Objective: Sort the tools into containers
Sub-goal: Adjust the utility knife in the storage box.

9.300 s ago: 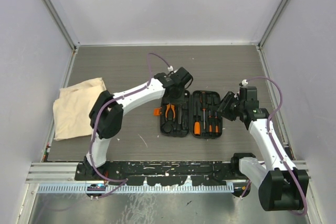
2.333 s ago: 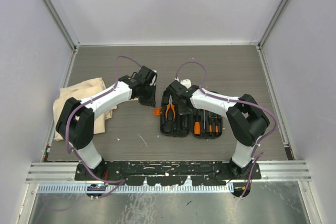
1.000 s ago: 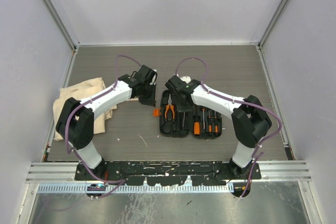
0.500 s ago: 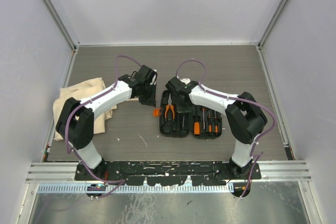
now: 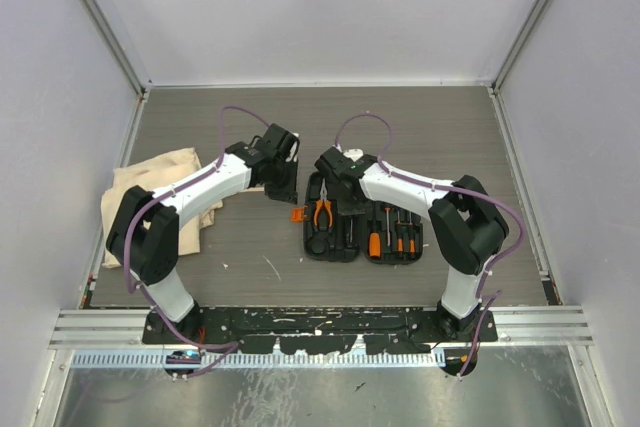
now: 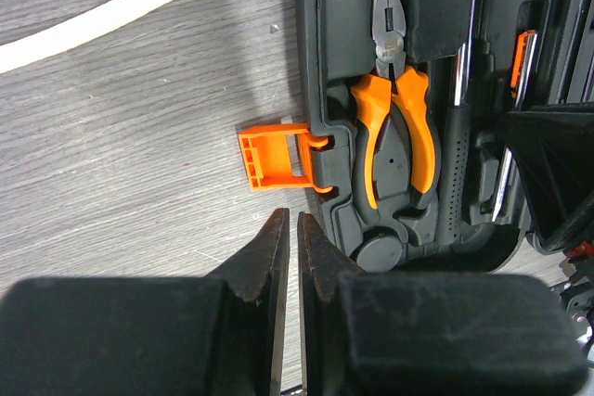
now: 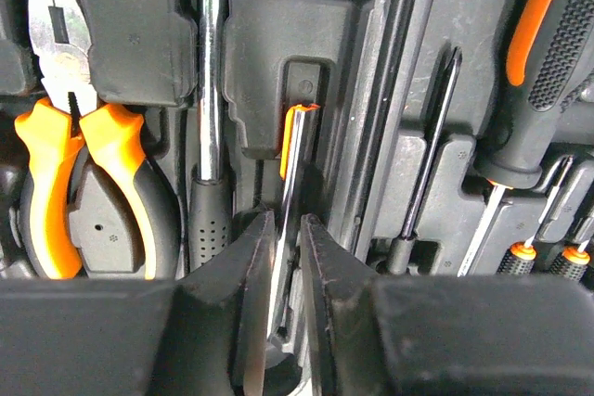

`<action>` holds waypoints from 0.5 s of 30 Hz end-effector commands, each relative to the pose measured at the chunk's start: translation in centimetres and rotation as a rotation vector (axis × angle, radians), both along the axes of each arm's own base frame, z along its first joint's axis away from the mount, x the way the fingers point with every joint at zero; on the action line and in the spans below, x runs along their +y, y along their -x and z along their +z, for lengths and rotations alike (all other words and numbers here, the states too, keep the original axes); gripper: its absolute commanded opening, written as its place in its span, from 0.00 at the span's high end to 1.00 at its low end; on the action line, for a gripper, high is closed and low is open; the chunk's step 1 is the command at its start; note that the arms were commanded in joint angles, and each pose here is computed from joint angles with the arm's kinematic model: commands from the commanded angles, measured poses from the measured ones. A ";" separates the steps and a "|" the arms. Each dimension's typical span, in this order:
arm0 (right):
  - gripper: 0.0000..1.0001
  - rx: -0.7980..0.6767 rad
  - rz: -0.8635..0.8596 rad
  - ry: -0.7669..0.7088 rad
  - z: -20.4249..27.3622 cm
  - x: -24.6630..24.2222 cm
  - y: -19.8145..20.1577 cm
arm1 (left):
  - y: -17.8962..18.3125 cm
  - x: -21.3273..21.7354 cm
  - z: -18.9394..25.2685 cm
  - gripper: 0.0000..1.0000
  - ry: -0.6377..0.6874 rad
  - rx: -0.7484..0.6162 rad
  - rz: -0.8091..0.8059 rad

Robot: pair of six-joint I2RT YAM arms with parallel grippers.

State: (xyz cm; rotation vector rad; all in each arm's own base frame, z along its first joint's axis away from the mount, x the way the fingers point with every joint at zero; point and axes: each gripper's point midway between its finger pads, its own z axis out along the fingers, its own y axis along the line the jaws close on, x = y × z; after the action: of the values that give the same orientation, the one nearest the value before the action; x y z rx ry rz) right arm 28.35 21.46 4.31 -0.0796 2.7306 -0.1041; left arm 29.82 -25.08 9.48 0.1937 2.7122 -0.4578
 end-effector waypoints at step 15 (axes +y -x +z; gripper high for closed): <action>0.74 -0.050 -0.005 -0.066 2.3 1.0 -0.7 | -0.8 -0.7 1.4 0.91 0.048 -0.024 0.009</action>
State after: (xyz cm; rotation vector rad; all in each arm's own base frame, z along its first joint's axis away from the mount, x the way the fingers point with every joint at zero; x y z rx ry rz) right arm 28.35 21.77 5.44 -0.0750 2.7145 -0.0594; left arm 29.78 -25.16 9.51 0.1746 2.7165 -0.4669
